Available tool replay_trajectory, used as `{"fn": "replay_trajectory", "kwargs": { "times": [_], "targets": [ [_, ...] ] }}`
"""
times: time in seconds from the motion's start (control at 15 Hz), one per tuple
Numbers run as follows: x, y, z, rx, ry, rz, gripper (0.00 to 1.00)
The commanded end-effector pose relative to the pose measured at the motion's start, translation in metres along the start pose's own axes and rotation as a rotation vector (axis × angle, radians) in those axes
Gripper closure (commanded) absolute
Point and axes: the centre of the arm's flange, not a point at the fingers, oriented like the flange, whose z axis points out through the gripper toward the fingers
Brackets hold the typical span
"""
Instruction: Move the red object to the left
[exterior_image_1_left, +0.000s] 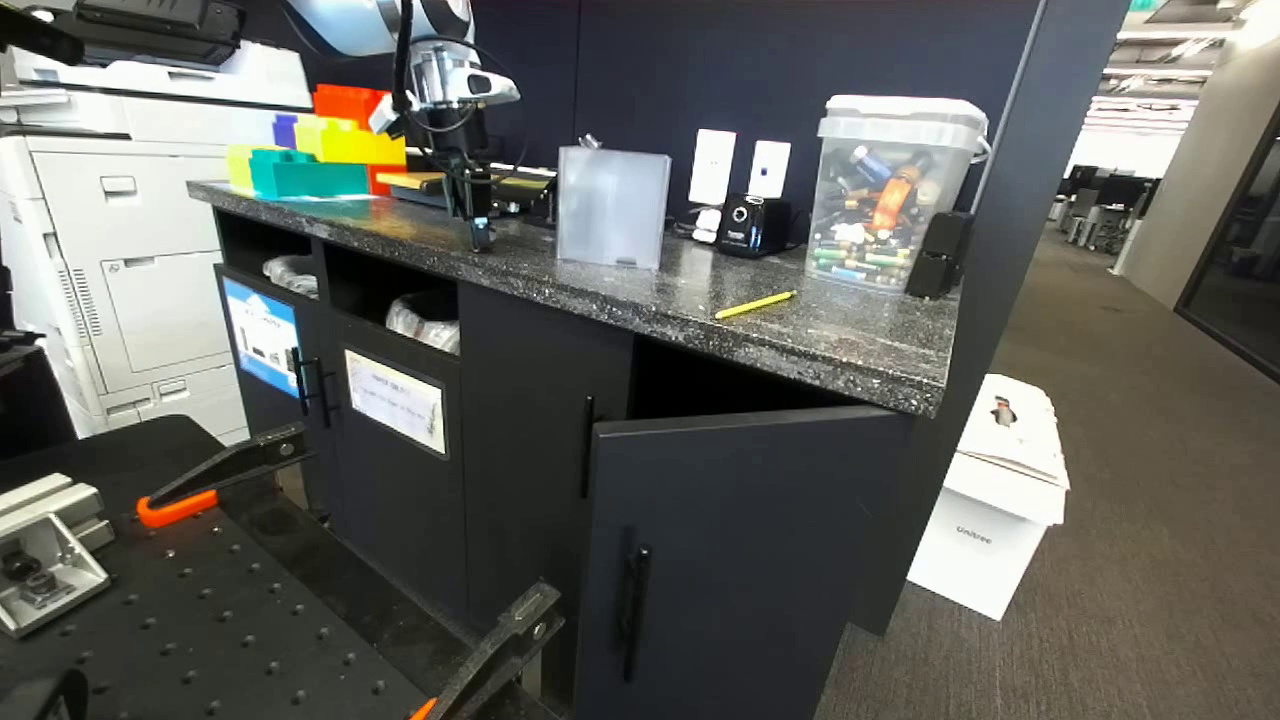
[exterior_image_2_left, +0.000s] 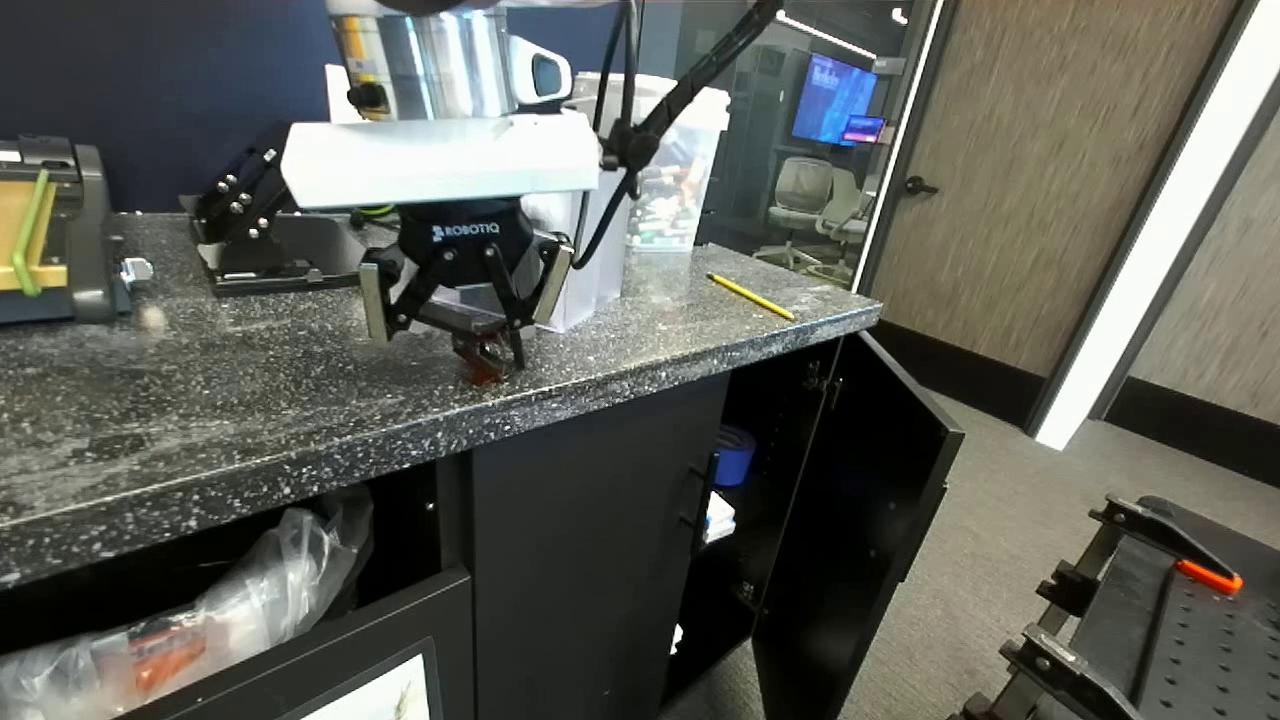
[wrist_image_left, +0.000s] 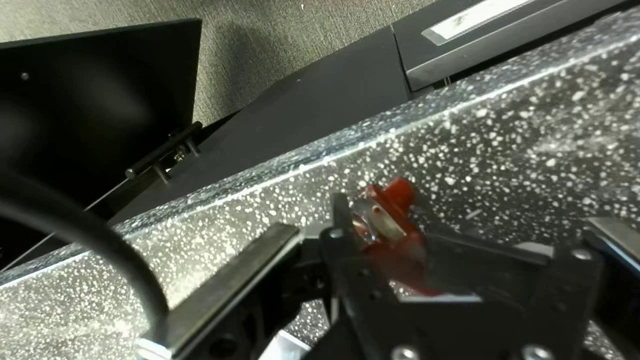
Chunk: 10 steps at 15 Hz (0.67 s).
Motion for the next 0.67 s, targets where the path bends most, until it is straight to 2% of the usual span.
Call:
{"fn": "replay_trajectory", "kwargs": {
  "times": [0.0, 0.27, 0.33, 0.4, 0.47, 0.53, 0.6],
  "targets": [
    [0.016, -0.015, -0.036, -0.018, 0.006, -0.02, 0.31],
    [0.014, 0.025, -0.091, 0.005, -0.024, -0.084, 0.04],
    [0.012, 0.037, -0.1, 0.001, -0.041, -0.111, 0.0],
    [0.012, 0.016, -0.074, 0.002, -0.002, -0.07, 0.0],
    [0.014, 0.02, -0.085, 0.006, 0.0, -0.073, 0.07],
    [0.015, 0.021, -0.087, 0.008, 0.002, -0.071, 0.0],
    [0.014, 0.02, -0.083, 0.004, -0.001, -0.072, 0.0]
  ]
}}
